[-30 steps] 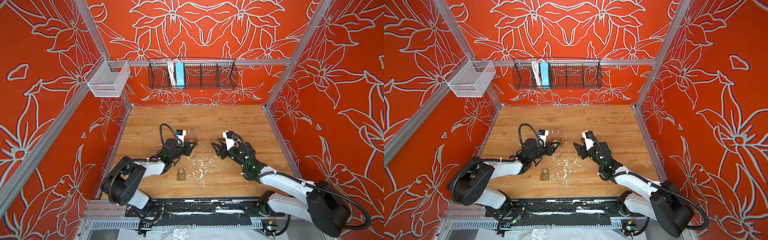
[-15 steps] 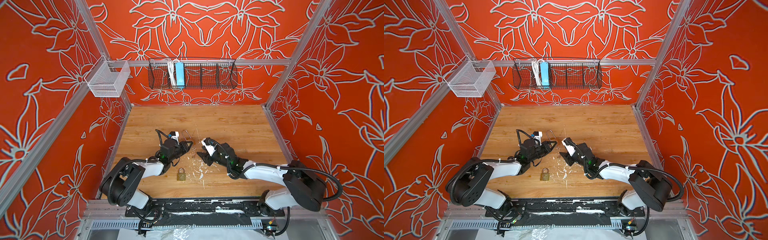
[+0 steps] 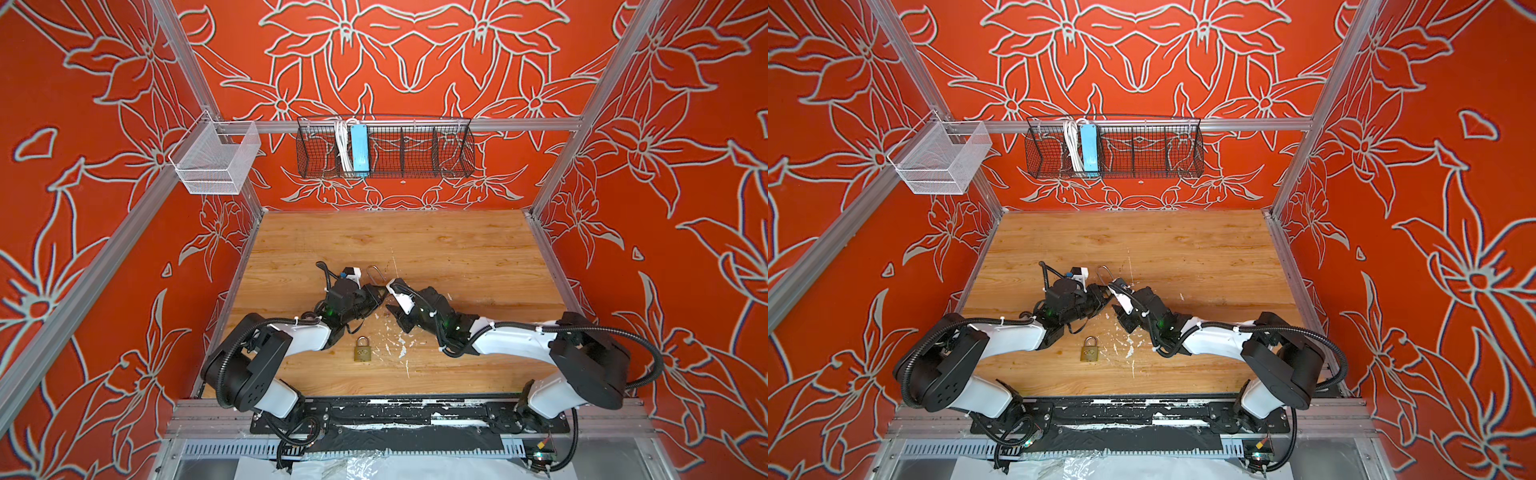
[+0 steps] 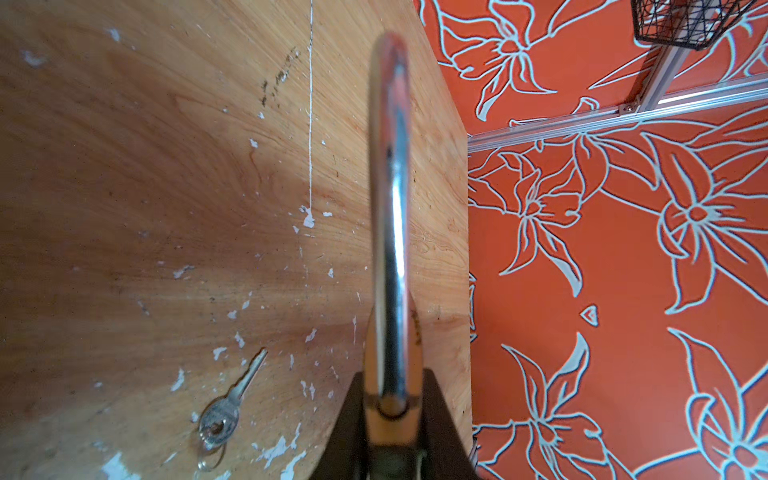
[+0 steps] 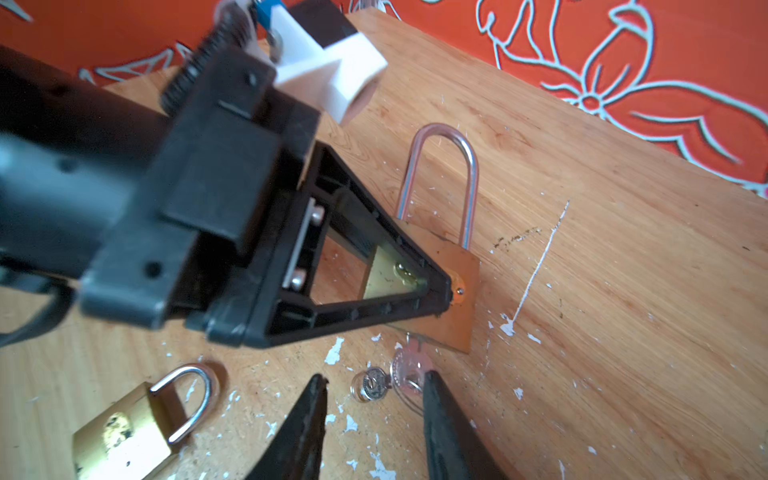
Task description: Unlock with the key
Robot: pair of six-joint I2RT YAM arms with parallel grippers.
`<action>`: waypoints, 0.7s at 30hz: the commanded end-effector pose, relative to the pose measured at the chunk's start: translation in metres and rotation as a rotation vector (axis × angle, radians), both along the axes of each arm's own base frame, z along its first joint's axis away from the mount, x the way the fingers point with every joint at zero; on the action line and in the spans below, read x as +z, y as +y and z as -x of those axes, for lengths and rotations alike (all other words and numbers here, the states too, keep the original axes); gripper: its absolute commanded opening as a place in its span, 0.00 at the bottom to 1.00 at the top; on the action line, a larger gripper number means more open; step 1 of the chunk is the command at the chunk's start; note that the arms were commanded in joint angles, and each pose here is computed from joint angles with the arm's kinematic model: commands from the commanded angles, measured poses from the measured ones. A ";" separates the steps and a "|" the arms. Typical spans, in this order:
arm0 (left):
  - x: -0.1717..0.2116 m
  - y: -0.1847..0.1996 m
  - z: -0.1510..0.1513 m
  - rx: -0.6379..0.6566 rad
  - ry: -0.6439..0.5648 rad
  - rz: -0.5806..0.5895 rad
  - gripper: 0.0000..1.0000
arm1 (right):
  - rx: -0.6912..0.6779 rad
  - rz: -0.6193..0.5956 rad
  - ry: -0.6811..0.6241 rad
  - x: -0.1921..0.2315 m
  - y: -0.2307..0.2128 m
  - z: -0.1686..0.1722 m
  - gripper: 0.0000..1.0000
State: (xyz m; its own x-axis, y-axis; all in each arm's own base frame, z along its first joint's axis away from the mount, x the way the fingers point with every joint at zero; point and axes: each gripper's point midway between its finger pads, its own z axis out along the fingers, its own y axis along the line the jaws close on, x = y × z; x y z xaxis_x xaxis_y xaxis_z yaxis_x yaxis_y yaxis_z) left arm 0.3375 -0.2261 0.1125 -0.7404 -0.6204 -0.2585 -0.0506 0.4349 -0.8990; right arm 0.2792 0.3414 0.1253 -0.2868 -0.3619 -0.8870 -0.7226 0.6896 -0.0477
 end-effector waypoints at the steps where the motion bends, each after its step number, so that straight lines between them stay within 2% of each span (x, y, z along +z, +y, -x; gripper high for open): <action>1: 0.042 -0.008 -0.009 -0.012 -0.124 0.068 0.00 | -0.045 0.066 -0.025 -0.003 -0.003 -0.009 0.40; 7: 0.045 -0.008 -0.007 -0.016 -0.142 0.075 0.00 | -0.098 0.095 -0.031 -0.007 -0.008 -0.017 0.38; 9: 0.044 -0.009 -0.007 -0.020 -0.141 0.078 0.00 | -0.093 0.098 -0.026 -0.007 -0.007 -0.017 0.31; 11: 0.043 -0.010 -0.008 -0.022 -0.138 0.076 0.00 | -0.089 0.097 -0.025 -0.008 -0.006 -0.017 0.29; 21: 0.041 -0.011 -0.008 -0.025 -0.140 0.076 0.00 | -0.073 0.107 -0.001 -0.015 0.000 -0.017 0.31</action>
State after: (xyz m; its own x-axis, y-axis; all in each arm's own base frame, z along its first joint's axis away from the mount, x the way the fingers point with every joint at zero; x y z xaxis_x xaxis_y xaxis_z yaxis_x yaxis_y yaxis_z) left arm 0.3383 -0.2287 0.1185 -0.7392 -0.6185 -0.2664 -0.0272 0.4226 -0.9059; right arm 0.2950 0.3346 0.1082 -0.3190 -0.4233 -0.8480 -0.6645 0.7378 -0.1183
